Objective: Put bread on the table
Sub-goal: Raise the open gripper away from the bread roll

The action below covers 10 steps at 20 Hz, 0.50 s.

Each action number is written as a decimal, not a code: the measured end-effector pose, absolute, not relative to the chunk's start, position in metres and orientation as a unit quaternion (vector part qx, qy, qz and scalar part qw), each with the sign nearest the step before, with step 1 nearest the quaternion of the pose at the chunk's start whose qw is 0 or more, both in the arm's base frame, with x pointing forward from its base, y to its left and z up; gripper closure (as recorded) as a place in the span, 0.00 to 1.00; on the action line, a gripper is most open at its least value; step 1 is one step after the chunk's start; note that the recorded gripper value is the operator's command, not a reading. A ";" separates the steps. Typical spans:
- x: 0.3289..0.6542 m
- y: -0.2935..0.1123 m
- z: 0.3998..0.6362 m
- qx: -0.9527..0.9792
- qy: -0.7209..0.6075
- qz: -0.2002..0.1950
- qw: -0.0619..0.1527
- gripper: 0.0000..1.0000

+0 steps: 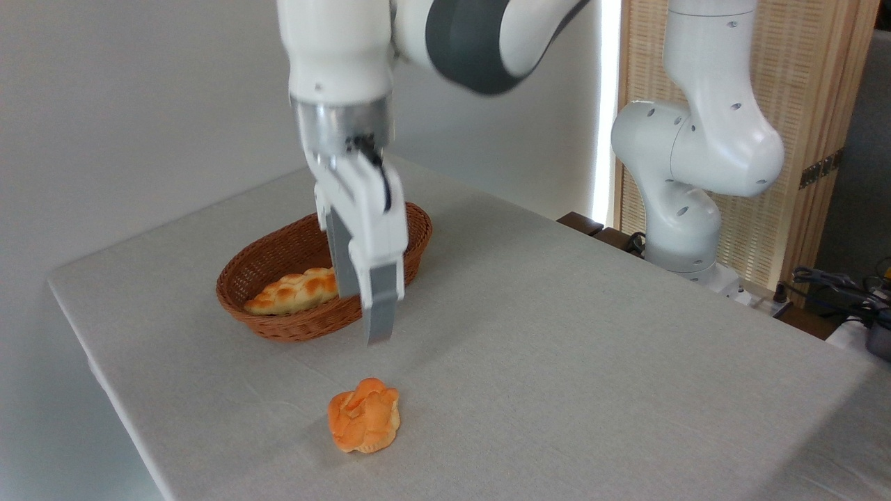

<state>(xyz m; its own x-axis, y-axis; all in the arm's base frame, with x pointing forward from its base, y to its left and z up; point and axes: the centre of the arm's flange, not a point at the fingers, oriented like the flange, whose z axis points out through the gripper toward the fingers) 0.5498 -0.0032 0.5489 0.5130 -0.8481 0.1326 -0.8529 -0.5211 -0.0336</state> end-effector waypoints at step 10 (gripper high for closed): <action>0.553 -0.014 0.624 0.926 -0.371 0.052 0.035 0.00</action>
